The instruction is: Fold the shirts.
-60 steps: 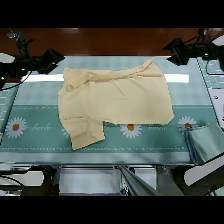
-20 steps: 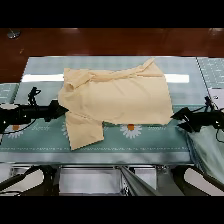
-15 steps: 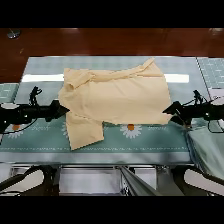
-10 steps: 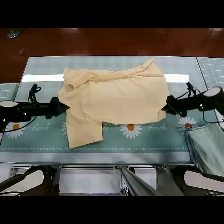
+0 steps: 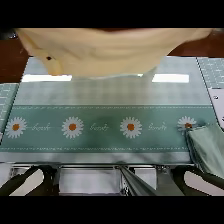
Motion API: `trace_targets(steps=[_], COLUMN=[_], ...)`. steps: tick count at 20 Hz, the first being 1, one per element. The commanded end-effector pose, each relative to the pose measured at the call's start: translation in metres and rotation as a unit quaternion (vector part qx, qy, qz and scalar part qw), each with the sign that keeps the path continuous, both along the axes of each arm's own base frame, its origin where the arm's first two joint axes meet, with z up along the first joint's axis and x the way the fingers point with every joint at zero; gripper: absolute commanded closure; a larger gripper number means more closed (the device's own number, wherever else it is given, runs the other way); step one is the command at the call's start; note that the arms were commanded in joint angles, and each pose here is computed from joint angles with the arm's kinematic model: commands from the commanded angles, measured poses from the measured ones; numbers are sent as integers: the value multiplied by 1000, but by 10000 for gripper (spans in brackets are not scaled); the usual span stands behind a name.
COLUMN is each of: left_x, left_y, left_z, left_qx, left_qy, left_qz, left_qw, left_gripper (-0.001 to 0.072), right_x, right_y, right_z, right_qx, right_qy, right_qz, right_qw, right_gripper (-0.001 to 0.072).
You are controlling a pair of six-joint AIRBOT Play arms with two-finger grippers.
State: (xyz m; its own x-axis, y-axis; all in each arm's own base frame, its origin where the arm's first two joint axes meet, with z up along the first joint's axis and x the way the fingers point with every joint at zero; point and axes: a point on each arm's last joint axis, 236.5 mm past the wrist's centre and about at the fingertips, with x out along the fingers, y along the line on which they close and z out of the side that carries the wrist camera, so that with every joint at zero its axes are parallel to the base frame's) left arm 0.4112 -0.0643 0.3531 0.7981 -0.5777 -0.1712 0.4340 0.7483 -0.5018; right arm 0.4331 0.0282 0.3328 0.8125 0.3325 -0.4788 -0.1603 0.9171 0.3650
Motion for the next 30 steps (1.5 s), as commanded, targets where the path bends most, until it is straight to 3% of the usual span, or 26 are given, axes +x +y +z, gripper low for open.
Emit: trace_targets(steps=[1, 9, 13, 17, 22, 30], left_x=[-65, -219, -257, -214, -107, 66], left_y=[15, 37, 36, 60, 57, 38], left_z=[131, 192, 173, 80, -55, -221], left_qx=[72, 244, 246, 283, 305, 215], left_qy=[-146, -237, -217, -58, 81, 186], left_qz=[77, 275, 254, 228, 184, 180], left_qw=[984, 899, 910, 930, 931, 942], left_gripper=[684, 684, 685, 684, 684, 684], right_x=[-85, -242, -261, -235, -153, 20], right_y=[0, 9, 10, 20, 17, -9], right_z=[114, 168, 138, 74, -31, -207], right_qx=[-69, -133, -132, -106, -54, 28], right_qy=[-138, -233, -172, -60, 50, 174], right_qz=[-28, -69, -68, -24, 3, -9], right_qw=[988, 961, 974, 992, 997, 984], right_gripper=[680, 680, 680, 680, 680, 680])
